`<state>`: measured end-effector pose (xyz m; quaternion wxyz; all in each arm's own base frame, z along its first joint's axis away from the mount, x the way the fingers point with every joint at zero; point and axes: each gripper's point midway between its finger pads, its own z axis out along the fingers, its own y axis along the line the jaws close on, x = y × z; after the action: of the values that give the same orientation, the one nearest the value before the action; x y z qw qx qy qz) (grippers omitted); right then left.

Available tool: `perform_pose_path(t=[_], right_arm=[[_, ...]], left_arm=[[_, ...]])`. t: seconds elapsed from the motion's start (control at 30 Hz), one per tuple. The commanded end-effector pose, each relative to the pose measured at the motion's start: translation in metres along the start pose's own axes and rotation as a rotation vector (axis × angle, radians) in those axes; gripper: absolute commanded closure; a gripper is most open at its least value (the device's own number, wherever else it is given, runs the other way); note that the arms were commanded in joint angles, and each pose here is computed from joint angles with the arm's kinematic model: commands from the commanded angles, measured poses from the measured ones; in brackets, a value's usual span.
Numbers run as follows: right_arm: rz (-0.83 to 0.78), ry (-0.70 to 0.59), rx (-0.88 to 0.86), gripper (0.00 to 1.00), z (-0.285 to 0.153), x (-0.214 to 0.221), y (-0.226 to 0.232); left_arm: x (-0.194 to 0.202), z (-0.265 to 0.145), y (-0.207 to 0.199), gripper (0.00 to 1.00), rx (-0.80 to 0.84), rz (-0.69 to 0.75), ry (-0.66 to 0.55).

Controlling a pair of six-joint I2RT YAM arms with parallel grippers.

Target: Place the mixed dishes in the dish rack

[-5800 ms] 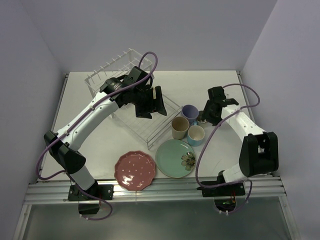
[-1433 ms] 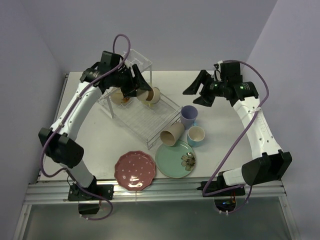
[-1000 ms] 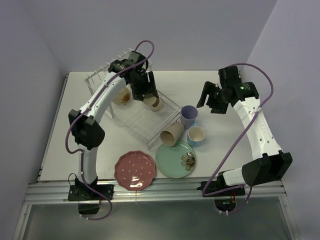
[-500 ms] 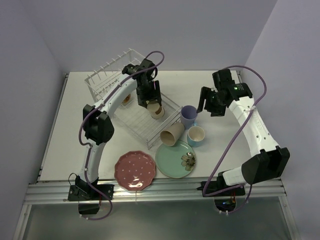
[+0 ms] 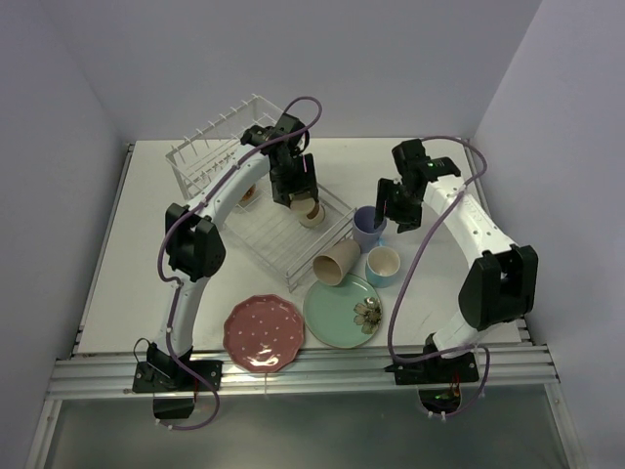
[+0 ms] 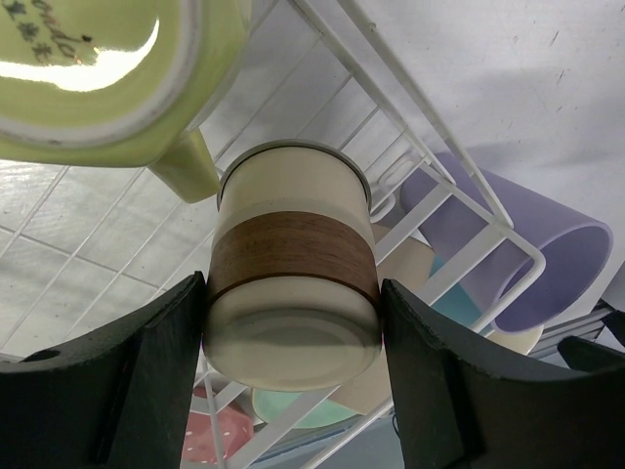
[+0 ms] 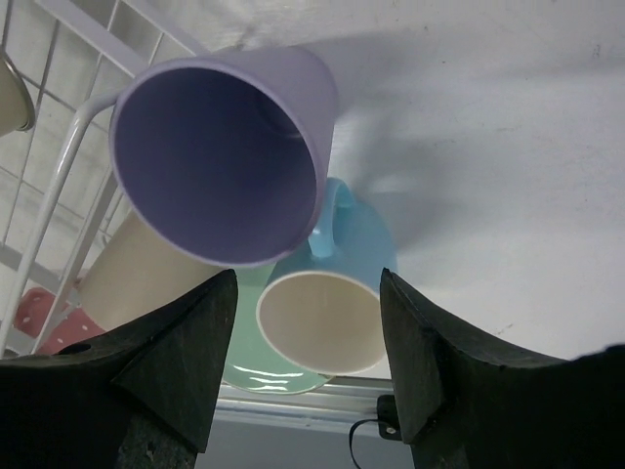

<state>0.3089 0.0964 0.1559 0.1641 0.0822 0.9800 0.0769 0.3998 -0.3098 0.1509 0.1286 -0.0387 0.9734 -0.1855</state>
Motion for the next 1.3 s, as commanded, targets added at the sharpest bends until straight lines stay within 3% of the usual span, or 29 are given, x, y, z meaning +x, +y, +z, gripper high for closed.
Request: perform_pose_path(t=[0.0, 0.1, 0.13, 0.3, 0.33, 0.43, 0.63, 0.87, 0.97, 1.27], right_arm=[[-0.022, -0.031, -0.001, 0.33, 0.007, -0.013, 0.003], [-0.015, -0.027, -0.001, 0.34, 0.015, -0.017, 0.005], [-0.013, -0.027, -0.006, 0.35, 0.016, -0.019, 0.007], [-0.009, -0.01, 0.013, 0.37, 0.031, -0.022, 0.006], [-0.009, -0.011, 0.013, 0.37, 0.032, -0.024, 0.006], [-0.003, -0.008, 0.012, 0.39, 0.039, -0.028, 0.009], [0.005, -0.002, 0.025, 0.53, 0.049, -0.032, 0.009], [0.019, -0.011, 0.034, 0.88, 0.055, -0.033, 0.007], [0.032, -0.052, 0.03, 0.99, 0.047, -0.039, 0.007], [0.108, -0.218, -0.006, 1.0, -0.013, -0.061, 0.0]], left_arm=[[-0.002, 0.002, -0.012, 0.49, 0.052, 0.024, 0.005], [-0.002, 0.003, -0.011, 0.4, 0.049, 0.032, 0.008], [-0.001, 0.005, -0.011, 0.25, 0.046, 0.034, 0.013], [0.0, 0.004, -0.008, 0.18, 0.034, 0.033, 0.012], [0.0, 0.001, -0.008, 0.11, 0.035, 0.033, 0.009], [0.0, -0.001, -0.007, 0.02, 0.03, 0.035, 0.007], [-0.003, -0.019, -0.009, 0.01, 0.031, 0.021, -0.025], [-0.005, -0.065, -0.022, 0.01, 0.084, 0.003, -0.089], [-0.007, -0.085, -0.029, 0.01, 0.116, -0.003, -0.118], [-0.004, -0.129, -0.047, 0.01, 0.225, 0.009, -0.171]])
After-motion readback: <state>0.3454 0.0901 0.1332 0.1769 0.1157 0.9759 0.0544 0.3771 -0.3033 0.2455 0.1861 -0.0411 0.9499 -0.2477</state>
